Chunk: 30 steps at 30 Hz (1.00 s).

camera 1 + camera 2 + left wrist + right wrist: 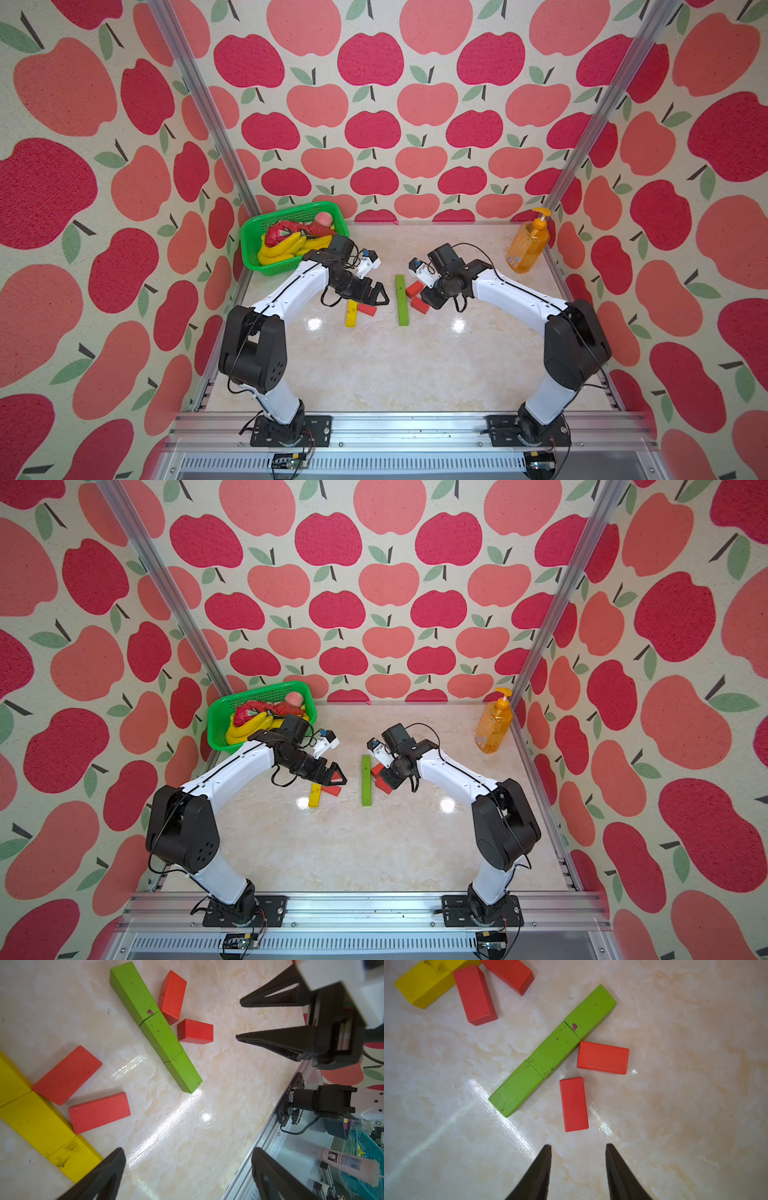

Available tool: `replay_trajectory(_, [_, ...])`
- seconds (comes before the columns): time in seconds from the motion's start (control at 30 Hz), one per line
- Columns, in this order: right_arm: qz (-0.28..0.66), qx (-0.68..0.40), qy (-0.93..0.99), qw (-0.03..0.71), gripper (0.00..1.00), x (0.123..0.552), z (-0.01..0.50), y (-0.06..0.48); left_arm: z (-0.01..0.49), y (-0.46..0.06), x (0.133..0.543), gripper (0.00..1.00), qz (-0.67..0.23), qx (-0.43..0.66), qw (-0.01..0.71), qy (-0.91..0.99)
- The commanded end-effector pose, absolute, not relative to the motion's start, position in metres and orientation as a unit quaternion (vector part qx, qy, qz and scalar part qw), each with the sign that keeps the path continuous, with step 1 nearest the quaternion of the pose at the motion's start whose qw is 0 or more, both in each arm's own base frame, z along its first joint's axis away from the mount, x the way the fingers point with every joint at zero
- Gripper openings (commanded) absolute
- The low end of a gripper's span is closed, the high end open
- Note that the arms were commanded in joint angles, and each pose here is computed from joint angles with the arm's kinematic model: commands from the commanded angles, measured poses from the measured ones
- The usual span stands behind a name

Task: Assemble the letter k with building blocks
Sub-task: Assemble the building block at the center of the board.

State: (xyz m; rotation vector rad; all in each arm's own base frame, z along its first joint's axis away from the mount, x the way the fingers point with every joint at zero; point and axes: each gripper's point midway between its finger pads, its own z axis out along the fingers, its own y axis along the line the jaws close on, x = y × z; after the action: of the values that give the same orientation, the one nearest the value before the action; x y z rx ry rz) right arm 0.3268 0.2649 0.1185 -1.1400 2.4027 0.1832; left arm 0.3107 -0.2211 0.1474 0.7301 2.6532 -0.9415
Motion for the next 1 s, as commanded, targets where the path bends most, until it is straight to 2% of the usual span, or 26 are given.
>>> replay_trajectory(0.0, [0.025, -0.227, 0.946, 0.229, 0.44, 0.339, 0.111, 0.231, 0.152, -0.228, 0.31, 0.99, -0.335, 0.262, 0.112, 0.898])
replay_trajectory(0.13, [0.03, -0.085, 0.976, 0.199, 0.42, 0.328, 0.094, 0.218, 0.152, -0.228, 0.313, 0.98, -0.334, 0.257, 0.116, 0.899])
replay_trajectory(0.27, [0.072, -0.02, 0.98, 0.184, 0.42, 0.32, 0.077, 0.223, 0.148, -0.223, 0.318, 0.99, -0.315, 0.247, 0.123, 0.908])
replay_trajectory(0.53, [0.101, 0.014, 0.983, 0.151, 0.43, 0.316, 0.061, 0.237, 0.134, -0.214, 0.322, 1.0, -0.281, 0.237, 0.11, 0.923])
replay_trajectory(0.97, [0.076, 0.023, 0.989, 0.128, 0.44, 0.317, 0.039, 0.235, 0.131, -0.208, 0.325, 1.0, -0.266, 0.233, 0.109, 0.929])
